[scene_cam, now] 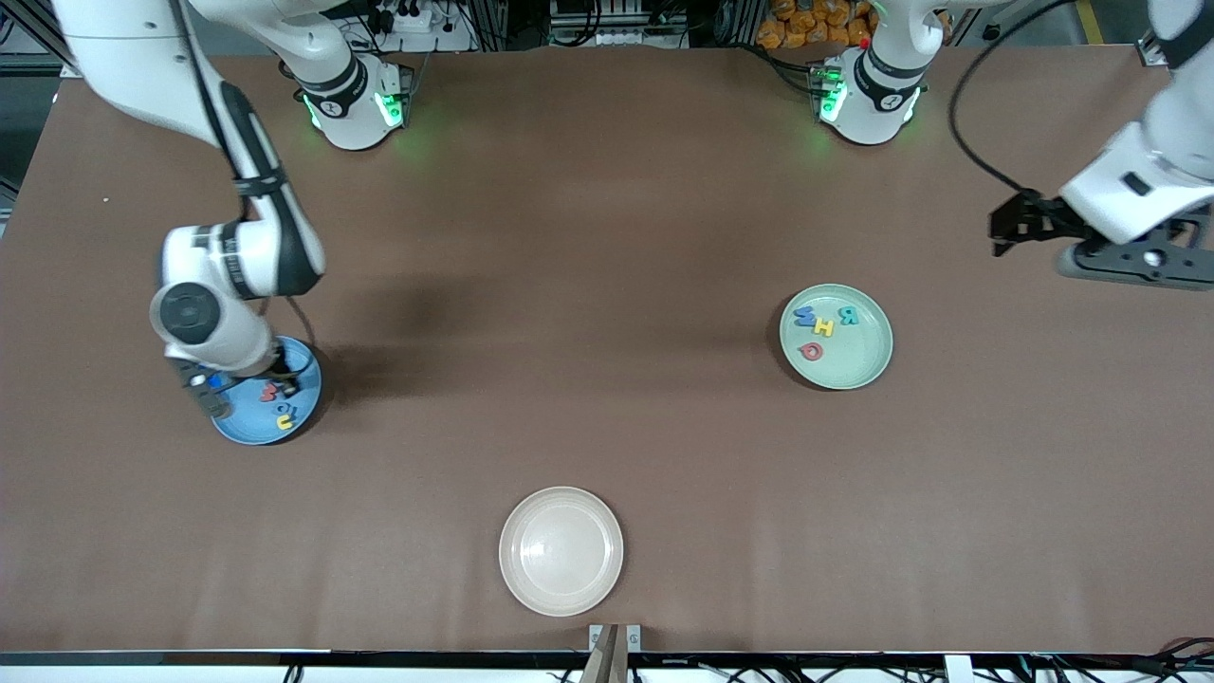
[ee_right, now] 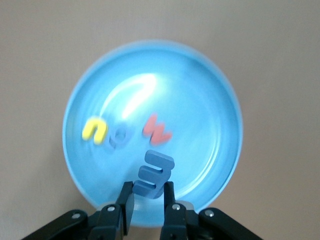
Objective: Sort upper and lower case letters into plates
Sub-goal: 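Lower the blue e onto the blue plate and open the right gripper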
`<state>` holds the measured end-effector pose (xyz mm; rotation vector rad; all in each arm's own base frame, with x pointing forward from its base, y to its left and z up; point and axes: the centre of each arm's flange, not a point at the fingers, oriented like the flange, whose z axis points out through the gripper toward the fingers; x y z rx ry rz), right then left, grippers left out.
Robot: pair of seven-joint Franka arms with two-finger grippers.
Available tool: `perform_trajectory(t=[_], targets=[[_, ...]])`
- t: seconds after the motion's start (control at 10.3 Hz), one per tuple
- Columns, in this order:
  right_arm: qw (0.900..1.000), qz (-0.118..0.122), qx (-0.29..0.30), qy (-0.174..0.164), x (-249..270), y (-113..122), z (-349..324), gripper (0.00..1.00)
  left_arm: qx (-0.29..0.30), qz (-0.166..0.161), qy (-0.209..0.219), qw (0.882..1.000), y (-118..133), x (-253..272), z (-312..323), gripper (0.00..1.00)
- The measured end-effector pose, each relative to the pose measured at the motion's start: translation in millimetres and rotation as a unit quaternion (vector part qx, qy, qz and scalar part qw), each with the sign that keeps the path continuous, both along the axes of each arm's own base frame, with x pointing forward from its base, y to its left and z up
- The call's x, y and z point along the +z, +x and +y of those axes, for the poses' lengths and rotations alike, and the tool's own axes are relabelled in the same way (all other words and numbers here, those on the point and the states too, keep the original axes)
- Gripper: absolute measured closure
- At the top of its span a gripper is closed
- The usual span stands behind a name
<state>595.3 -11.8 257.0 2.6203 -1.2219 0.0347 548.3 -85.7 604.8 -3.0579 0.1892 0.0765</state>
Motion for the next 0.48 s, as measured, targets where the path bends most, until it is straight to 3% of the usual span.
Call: perform_trajectory(t=[0.1, 0.29, 0.48], targets=[[1.0, -0.001, 0.006, -0.003, 8, 5, -15, 0.71, 0.026, 0.0, -0.007, 1.0, 0, 0, 1, 0.0], [1.0, 0.005, 0.016, -0.002, 8, 5, -20, 0.47, 0.045, 0.0, -0.013, 0.999, 2, 1, 17, 0.0], [0.998, 0.014, 0.067, 0.003, 15, 7, -29, 0.19, 0.045, -0.003, -0.019, 0.999, -1, 6, 16, 0.0]])
